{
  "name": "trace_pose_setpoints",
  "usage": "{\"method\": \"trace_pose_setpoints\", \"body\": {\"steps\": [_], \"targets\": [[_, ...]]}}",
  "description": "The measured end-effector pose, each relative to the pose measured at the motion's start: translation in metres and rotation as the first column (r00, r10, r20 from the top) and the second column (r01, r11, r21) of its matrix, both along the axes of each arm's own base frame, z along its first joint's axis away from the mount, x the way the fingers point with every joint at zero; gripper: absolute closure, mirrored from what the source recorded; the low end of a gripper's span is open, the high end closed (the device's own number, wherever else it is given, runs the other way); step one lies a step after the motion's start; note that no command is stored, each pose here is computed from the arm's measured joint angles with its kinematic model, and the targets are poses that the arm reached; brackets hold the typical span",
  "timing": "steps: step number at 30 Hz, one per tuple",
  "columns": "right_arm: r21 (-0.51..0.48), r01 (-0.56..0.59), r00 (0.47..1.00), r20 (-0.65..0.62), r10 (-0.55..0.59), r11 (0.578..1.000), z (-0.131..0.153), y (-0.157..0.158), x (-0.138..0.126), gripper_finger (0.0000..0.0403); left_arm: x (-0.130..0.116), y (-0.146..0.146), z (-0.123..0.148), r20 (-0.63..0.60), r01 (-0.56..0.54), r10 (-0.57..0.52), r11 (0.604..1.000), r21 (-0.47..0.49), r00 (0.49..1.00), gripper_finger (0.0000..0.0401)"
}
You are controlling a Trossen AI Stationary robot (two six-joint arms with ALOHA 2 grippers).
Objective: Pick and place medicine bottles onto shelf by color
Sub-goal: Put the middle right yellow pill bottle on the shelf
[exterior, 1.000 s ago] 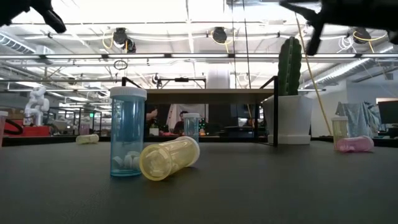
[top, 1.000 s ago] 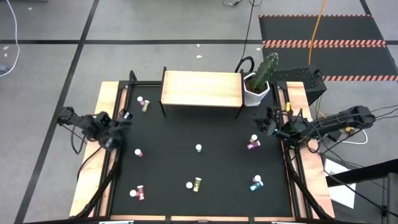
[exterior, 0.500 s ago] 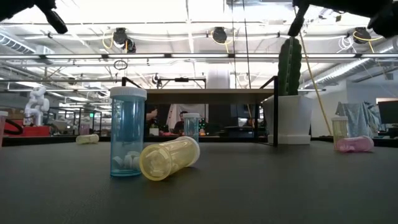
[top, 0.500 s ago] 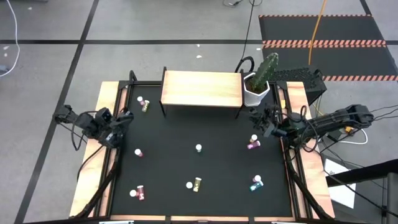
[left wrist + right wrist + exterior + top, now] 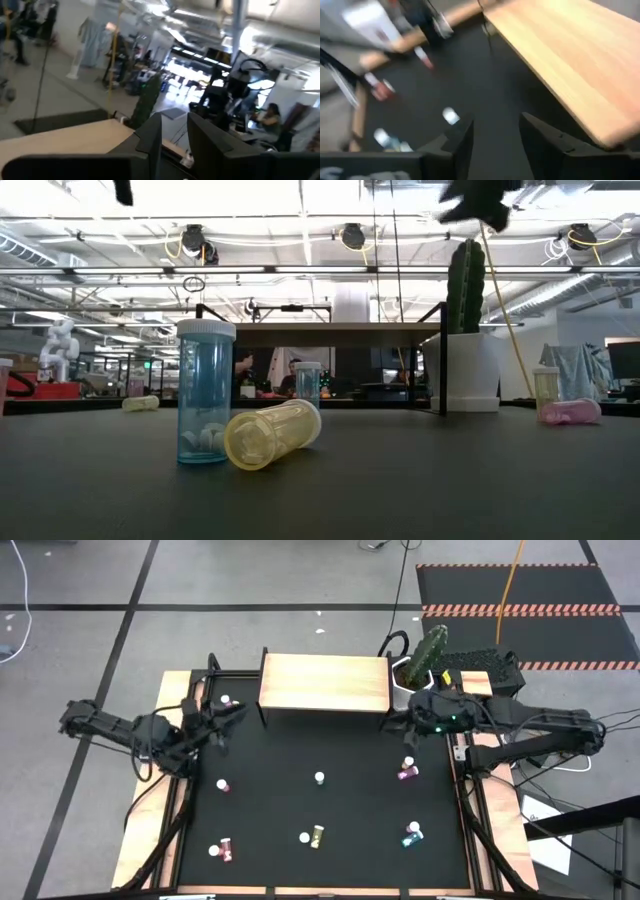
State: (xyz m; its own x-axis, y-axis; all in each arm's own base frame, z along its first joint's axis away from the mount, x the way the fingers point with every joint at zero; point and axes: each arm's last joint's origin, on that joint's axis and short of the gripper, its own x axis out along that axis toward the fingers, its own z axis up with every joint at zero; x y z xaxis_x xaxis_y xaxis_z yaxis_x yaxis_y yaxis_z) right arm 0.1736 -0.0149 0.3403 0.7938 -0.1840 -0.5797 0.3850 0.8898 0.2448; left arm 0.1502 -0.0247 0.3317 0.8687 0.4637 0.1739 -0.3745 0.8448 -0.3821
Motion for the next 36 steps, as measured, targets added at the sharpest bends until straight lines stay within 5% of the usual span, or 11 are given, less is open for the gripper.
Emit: {"method": "trace_pose_setpoints", "body": {"steps": [5, 12, 17, 22, 28, 36], "targets": [[-0.015, -0.023, 0.966, -0.257, 0.019, 1.000, -0.023, -0.003, -0.014, 0.0232, 0.033, 0.001, 0.006, -0.163, -0.049, 0.046, 0.999, -0.017, 0.986, 0.0309], [0.121, -0.010, 0.901, -0.429, 0.061, 0.993, -0.082, 0.004, -0.018, 0.0231, 0.058, 0.010, 0.008, -0.293, -0.093, 0.077, 0.995, -0.040, 0.953, 0.0308], [0.169, -0.052, 0.857, -0.499, 0.131, 0.984, -0.107, 0.010, -0.023, 0.0223, 0.052, 0.025, 0.013, -0.382, -0.056, 0.041, 0.998, -0.029, 0.923, 0.0305], [0.233, -0.066, 0.840, -0.512, 0.181, 0.970, -0.102, 0.015, -0.017, 0.0182, 0.043, 0.043, 0.021, -0.439, -0.074, 0.066, 0.997, 0.000, 0.896, 0.0254], [0.148, -0.119, 0.805, -0.565, 0.183, 0.982, -0.089, 0.014, 0.001, 0.0148, 0.033, 0.061, 0.029, -0.479, -0.139, 0.168, 0.986, 0.095, 0.862, 0.0195], [0.077, -0.158, 0.743, -0.647, 0.170, 0.984, -0.118, 0.012, 0.006, 0.0148, 0.033, 0.071, 0.024, -0.560, -0.114, 0.207, 0.974, 0.197, 0.802, 0.0187]]}}
